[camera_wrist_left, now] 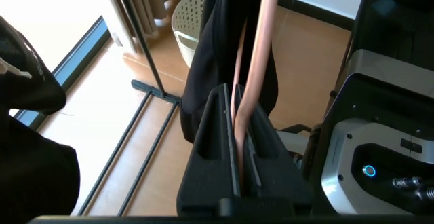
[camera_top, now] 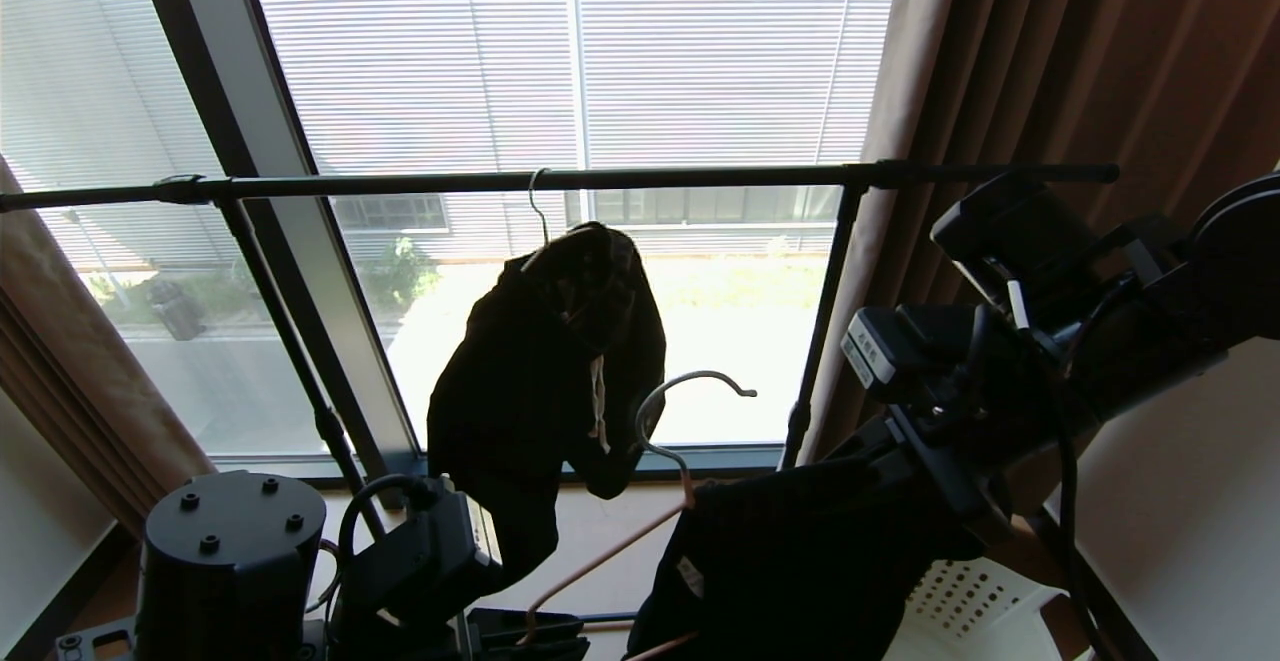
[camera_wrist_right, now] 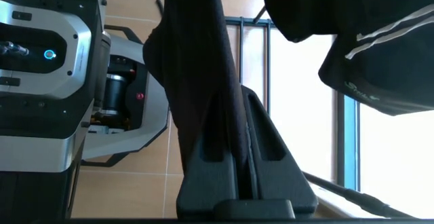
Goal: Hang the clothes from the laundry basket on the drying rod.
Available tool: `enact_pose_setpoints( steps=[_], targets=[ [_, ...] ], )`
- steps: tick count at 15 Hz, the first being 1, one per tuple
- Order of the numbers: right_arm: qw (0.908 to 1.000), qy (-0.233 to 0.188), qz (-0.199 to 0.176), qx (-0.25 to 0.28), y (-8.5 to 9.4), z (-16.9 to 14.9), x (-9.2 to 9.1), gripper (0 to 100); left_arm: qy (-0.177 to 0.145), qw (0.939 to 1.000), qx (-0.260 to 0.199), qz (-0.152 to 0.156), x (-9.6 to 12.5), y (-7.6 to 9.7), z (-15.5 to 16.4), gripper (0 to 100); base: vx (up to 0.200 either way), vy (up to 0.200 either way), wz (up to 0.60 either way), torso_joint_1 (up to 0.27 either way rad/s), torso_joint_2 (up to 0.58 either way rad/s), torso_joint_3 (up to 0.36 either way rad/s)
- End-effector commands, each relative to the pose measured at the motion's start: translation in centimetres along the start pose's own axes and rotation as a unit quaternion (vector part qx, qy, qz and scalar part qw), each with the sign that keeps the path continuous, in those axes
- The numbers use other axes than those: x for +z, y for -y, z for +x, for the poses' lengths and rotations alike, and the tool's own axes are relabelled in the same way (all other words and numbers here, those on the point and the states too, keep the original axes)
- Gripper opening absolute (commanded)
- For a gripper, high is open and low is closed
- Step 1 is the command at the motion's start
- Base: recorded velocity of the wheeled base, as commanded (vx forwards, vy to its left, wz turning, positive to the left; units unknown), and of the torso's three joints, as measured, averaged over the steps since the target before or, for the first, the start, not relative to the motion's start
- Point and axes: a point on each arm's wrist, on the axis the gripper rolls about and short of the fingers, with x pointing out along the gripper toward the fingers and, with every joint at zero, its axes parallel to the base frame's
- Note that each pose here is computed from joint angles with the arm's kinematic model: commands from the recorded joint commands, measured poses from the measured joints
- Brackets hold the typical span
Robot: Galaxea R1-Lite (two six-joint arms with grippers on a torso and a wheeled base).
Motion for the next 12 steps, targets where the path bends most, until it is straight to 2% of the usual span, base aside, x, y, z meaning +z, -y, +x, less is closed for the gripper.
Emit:
enact_pose_setpoints(
  steps=[1, 5, 8, 10, 12],
  targets=[
    [1.0000, 0.001, -0.002, -0.002, -0.1, -0.1, 0.1, 0, 0.000, 1.0000, -0.001, 0.001, 0.1, 0.0, 0.1, 100, 0.000, 0.000, 0.00, 0.000, 0.00, 0.000],
    [1.0000, 0.001, 0.002, 0.001, -0.2, -0.1, 0.0, 0, 0.008, 0.9999, 0.012, 0.000, -0.1, -0.5, 0.1, 100, 0.000, 0.000, 0.00, 0.000, 0.00, 0.000],
    [0.9999, -0.001, 0.011, 0.002, -0.1, -0.2, -0.3, 0, 0.037, 0.9988, 0.032, 0.006, 0.1, -0.8, -0.9, 100, 0.000, 0.000, 0.00, 0.000, 0.00, 0.000],
    [0.9995, 0.003, 0.032, -0.005, 0.3, -0.5, -0.8, 0, 0.049, 0.9981, 0.035, 0.010, 0.0, -0.4, -1.6, 100, 0.000, 0.000, 0.00, 0.000, 0.00, 0.000],
    [0.9974, 0.023, 0.066, -0.015, 1.1, -1.5, -1.5, 0, 0.079, 0.9957, 0.047, 0.002, 0.5, -0.2, -3.0, 100, 0.000, 0.000, 0.00, 0.000, 0.00, 0.000]
  ],
)
